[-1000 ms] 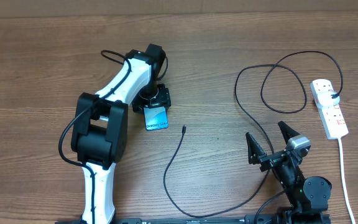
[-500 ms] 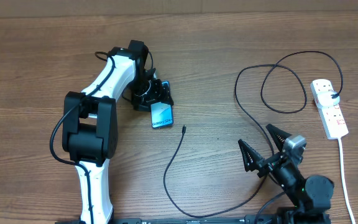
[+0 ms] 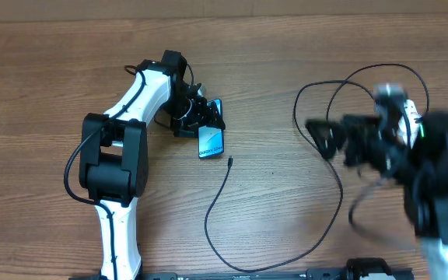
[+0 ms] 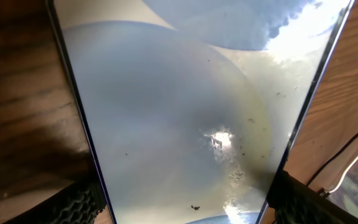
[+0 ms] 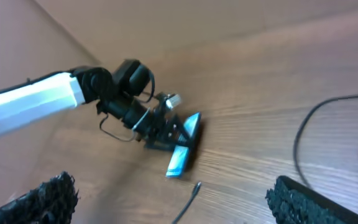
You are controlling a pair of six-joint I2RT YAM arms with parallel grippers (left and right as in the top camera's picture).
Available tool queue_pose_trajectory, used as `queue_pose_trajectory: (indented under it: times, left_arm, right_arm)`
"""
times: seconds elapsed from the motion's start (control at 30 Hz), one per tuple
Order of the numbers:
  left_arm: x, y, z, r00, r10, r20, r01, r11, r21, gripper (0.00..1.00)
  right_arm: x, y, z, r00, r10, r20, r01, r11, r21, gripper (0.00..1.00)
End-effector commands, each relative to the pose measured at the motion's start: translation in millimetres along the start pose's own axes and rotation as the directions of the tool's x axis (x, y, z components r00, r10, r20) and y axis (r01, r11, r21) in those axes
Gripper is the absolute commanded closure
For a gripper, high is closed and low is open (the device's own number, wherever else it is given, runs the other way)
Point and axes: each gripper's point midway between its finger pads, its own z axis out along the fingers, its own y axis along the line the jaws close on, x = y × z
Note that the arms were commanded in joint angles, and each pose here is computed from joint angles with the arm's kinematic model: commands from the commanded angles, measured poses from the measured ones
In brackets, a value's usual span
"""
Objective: Plug charger to phone and switch on socket
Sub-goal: 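Move the right gripper toward the phone held by the left gripper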
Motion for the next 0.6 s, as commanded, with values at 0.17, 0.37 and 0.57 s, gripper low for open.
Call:
queue_pose_trajectory:
  times: [0.17, 0.37, 0.57]
  left_arm:
    - [2, -2, 10, 0.999, 0.023, -0.023, -0.022, 0.999, 0.030, 0.21]
    - [2, -3, 10, 1.000, 0.022, -0.021, -0.021, 0.999, 0.034, 0.20]
    - [2, -3, 10, 1.000, 0.021, -0.021, -0.021, 0.999, 0.035, 0.20]
  right_arm:
    - [42, -13, 96, 0.910, 0.202, -0.362, -0.248, 0.965, -0.086, 0.19]
    - [112, -13, 181, 0.806, 0.173, -0.566, -0.248, 0.967, -0.057, 0.20]
    - [163, -19, 241, 0.735, 0.216, -0.642, -0.299, 0.954, -0.022, 0.18]
